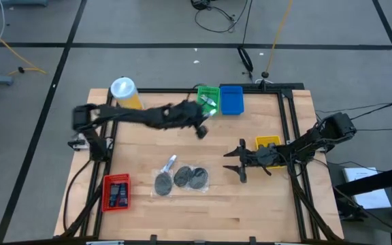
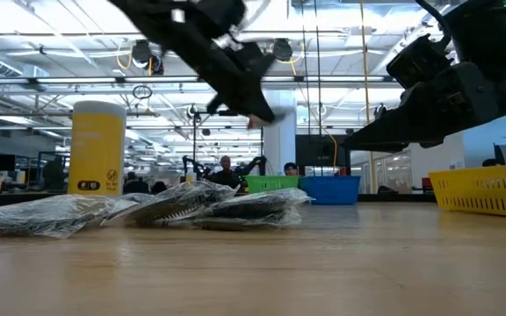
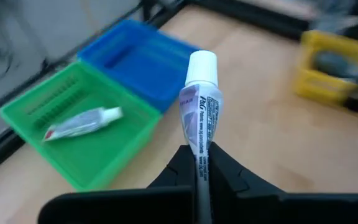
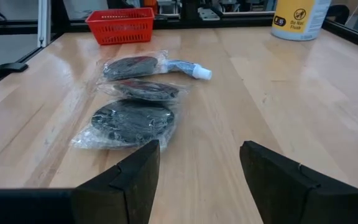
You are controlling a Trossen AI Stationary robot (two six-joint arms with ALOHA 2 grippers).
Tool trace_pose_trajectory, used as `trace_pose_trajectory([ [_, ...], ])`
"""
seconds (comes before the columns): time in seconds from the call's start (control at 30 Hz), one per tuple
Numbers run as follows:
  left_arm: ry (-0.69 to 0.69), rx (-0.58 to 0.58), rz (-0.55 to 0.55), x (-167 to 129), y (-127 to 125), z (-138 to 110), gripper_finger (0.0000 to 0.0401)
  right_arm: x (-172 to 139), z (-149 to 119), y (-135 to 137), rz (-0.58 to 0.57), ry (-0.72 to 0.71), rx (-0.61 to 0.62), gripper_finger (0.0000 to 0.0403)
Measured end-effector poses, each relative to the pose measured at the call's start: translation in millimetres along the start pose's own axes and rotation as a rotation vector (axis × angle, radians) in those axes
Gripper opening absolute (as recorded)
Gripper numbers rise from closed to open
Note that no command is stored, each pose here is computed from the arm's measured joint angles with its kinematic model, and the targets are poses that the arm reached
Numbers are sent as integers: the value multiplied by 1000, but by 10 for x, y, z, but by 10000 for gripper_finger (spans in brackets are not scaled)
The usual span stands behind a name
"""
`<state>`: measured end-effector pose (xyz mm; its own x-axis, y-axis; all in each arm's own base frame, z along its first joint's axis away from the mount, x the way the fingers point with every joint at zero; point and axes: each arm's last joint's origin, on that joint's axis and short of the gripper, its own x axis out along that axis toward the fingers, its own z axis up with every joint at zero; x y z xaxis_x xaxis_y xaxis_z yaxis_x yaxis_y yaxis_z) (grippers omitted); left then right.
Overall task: Pick & Place Travel size toiletries
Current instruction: Put the white toothpaste into the green basket
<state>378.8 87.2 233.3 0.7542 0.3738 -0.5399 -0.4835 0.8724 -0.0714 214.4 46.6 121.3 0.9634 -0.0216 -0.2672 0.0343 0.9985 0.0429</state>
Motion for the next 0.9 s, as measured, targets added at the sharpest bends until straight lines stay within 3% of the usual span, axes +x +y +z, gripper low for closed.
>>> trace_pose_trajectory([
  [0.23,100,-161,122,628,390,325,27,-2,-42,-2,-4,42,12,215],
  [0.4,166,-279,81,863,650,365,39,-3,-63,-4,-4,64,12,215],
  [0.6,232,-381,66,990,855,247,41,-3,-65,-3,-4,65,13,215],
  [0.9,228,-389,73,1004,872,242,42,-3,-63,-3,-4,64,17,215],
])
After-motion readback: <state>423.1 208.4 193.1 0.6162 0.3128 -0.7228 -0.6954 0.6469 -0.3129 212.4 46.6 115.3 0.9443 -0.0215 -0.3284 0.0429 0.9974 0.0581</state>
